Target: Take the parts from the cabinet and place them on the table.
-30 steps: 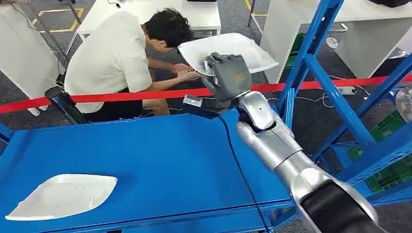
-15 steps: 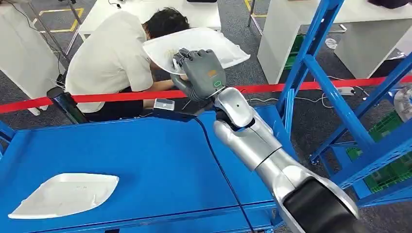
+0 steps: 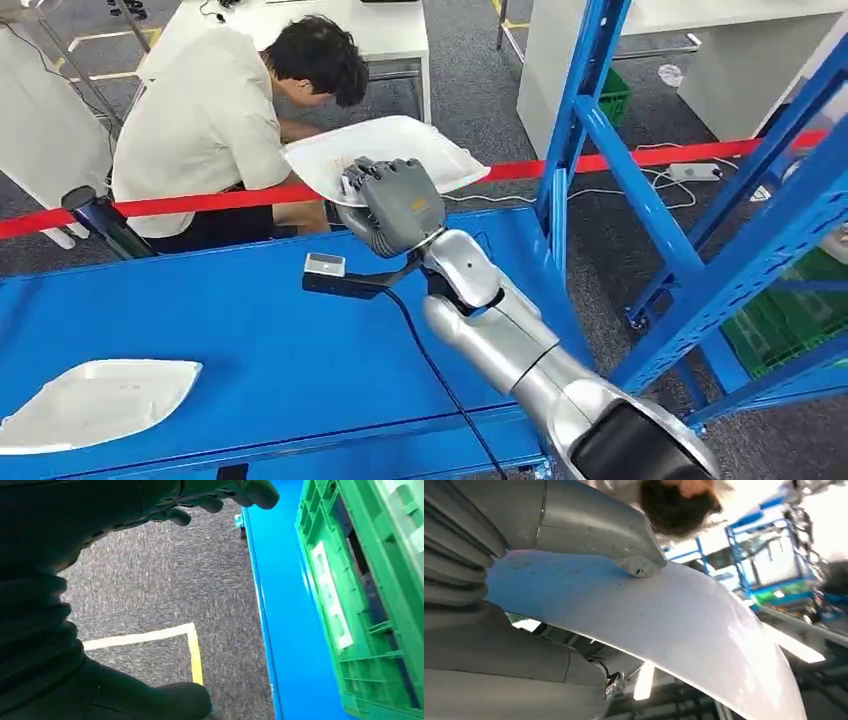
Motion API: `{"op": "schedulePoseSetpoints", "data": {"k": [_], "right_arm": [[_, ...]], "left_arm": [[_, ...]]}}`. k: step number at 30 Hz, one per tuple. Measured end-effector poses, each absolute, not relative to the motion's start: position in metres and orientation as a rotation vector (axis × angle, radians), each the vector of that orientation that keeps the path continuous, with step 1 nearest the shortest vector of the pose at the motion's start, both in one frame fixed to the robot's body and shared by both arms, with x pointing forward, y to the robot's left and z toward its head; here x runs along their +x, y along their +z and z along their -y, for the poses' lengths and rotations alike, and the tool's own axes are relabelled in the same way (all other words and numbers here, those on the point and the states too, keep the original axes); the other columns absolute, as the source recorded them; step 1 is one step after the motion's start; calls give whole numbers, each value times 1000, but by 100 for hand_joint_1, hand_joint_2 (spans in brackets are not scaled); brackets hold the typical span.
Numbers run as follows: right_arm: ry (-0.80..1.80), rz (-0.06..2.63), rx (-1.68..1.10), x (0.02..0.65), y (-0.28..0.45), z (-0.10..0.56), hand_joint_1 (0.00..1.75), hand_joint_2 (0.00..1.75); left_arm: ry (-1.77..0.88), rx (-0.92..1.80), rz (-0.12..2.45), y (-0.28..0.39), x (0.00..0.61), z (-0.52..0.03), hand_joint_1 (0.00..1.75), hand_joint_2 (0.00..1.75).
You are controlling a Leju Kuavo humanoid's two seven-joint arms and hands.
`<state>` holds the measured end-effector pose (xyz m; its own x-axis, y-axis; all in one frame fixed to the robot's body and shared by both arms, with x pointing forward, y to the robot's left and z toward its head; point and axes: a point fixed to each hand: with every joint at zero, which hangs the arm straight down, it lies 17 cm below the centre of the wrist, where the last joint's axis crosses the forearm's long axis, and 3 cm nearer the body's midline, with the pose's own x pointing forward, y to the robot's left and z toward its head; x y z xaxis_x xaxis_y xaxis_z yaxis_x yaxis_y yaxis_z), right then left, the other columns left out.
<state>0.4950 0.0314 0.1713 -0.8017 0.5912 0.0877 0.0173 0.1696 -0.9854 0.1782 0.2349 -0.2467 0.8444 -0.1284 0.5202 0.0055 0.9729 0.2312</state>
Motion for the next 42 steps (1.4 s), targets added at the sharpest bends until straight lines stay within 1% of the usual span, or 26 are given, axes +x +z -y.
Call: {"op": "schedulePoseSetpoints", "data": {"k": [8, 15, 18, 22, 27, 33, 37, 42], "right_arm": [[1672, 1972, -601, 498, 162, -14, 175, 175], [1624, 1882, -668, 496, 125, 45, 175, 175], [1616, 1878, -670, 489, 119, 55, 175, 175], [1610, 1912, -665, 489, 133, 46, 175, 175], [1625, 2006, -583, 483, 171, -16, 175, 175], [1661, 2060, -536, 482, 189, -52, 175, 175], [1655, 2084, -551, 485, 202, -61, 175, 175], [1660, 2062, -551, 486, 192, -58, 175, 175]], "left_arm": [[-84, 226, 565, -246, 180, -236, 0, 175], [-196, 197, 567, -246, 182, -221, 0, 175], [-209, 190, 572, -245, 184, -216, 0, 175], [-173, 189, 593, -242, 190, -215, 0, 175], [-91, 215, 585, -244, 185, -230, 0, 175], [-53, 240, 561, -247, 177, -242, 0, 175], [-63, 239, 561, -247, 178, -241, 0, 175], [-70, 241, 558, -247, 178, -242, 0, 175]]}}
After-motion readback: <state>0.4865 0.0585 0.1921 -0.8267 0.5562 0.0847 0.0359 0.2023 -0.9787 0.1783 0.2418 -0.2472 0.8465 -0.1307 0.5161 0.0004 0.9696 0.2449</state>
